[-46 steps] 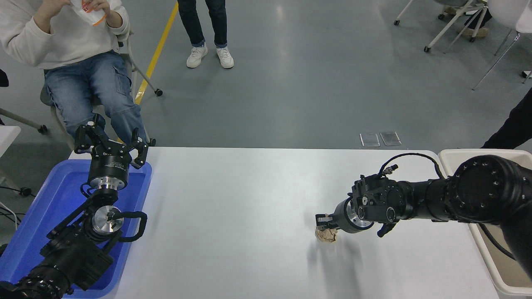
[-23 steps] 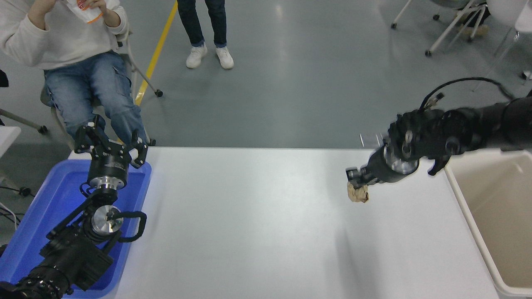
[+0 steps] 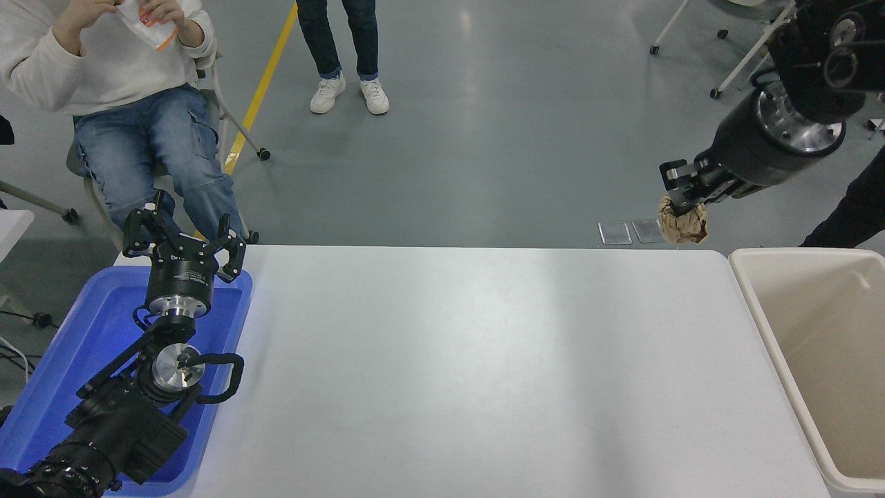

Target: Pick up paper ball place in dustbin

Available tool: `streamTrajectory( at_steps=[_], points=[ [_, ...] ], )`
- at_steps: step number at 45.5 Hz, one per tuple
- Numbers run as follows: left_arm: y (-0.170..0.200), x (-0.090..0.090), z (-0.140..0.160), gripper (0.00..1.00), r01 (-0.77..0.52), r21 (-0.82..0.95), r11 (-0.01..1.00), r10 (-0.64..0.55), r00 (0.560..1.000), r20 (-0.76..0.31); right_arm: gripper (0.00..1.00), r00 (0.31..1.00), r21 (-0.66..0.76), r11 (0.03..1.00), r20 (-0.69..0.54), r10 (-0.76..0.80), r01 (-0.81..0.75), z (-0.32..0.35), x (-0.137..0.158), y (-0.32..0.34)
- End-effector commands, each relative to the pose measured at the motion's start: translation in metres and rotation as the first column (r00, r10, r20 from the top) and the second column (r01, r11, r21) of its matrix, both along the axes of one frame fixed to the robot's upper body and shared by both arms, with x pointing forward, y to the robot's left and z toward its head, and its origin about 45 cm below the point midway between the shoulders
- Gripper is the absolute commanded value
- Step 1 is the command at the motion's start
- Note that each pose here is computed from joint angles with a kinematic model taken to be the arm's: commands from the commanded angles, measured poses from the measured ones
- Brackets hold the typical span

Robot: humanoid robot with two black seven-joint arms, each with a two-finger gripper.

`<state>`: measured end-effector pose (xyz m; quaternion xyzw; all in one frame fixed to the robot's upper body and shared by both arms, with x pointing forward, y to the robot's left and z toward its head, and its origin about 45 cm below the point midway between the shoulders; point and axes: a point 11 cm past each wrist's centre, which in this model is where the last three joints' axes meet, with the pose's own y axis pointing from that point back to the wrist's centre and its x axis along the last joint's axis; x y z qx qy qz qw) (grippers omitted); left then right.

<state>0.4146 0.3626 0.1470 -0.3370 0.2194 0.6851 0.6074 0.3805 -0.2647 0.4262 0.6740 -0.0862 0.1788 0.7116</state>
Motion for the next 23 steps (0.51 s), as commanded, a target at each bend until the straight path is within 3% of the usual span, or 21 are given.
streamTrajectory(
  at_steps=[1,12,23],
  points=[
    [0.0,0.0,0.0,0.99,0.0,0.0,1.0,0.0,1.0,0.0,0.0,1.0,-0.02,1.0,0.012,0.002,-0.001,0.014,-0.003,-0.004],
    [0.0,0.0,0.0,0.99,0.001,0.001,1.0,-0.001,1.0,0.0,0.0,0.999,-0.083,0.996,0.009,-0.044,0.045,0.005,-0.002,-0.05],
    [-0.001,0.0,0.0,0.99,0.002,0.0,1.0,-0.002,1.0,-0.001,0.0,0.976,-0.128,0.968,0.01,-0.216,0.215,-0.039,-0.005,-0.17]
  ],
)
